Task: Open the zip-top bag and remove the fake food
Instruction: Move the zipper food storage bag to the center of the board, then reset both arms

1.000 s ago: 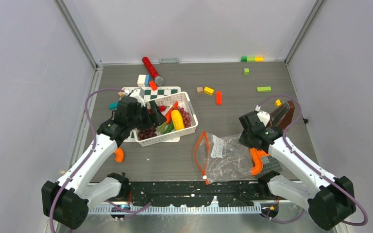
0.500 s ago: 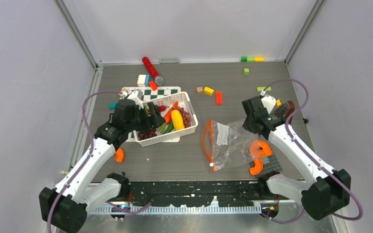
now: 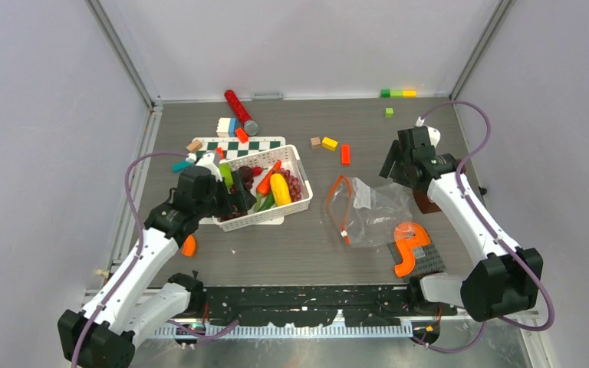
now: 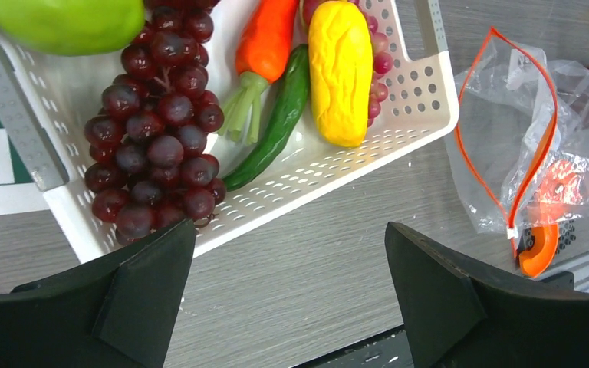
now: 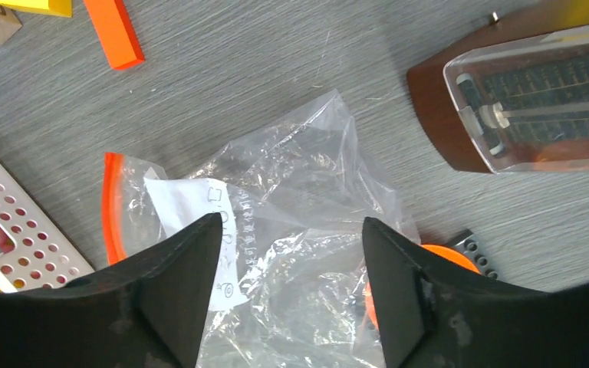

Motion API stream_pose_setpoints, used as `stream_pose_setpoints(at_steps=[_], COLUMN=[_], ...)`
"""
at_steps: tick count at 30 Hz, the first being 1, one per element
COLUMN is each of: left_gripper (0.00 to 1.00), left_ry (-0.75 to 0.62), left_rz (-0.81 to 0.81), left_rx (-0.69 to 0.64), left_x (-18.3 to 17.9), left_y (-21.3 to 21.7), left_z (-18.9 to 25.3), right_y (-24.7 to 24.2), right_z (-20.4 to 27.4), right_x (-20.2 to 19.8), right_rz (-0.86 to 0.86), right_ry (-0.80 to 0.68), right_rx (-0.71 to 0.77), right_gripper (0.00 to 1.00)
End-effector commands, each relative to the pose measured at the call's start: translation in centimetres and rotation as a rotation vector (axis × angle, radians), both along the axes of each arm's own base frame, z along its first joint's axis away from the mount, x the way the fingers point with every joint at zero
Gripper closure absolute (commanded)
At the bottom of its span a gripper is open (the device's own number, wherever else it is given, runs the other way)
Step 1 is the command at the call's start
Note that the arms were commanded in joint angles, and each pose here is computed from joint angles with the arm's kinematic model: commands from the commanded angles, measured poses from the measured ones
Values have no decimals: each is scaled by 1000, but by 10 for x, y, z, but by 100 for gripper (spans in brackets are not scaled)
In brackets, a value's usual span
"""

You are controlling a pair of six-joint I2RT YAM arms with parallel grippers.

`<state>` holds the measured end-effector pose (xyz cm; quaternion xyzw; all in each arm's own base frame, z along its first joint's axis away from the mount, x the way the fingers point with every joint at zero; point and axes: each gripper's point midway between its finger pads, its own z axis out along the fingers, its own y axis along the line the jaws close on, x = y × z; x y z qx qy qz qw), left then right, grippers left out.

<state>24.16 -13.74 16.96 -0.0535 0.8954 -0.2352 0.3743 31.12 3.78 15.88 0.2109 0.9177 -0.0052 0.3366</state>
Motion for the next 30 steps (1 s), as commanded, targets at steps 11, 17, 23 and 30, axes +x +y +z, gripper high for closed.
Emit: stream_pose_setpoints(at_steps=[11,17,23,30], left_gripper=[0,0,0,0], left_ry=[-38,-66,-72,-99], left_rz=[74,73,68,84], left_rx=[147,134,148,226], left_x=[-5,-6,-10,-13], left_y=[33,34,36,52], left_z=[5,13,24,45], right_y=[-12,-4,7,0], right_z=[43,36,25,26], right_x=[-21,-39,-54,-62], right_rz=[-20,1,56,36], right_ry=[-76,52,111,98], right_rx=[-20,16,67,48], right_gripper=[2,0,0,0])
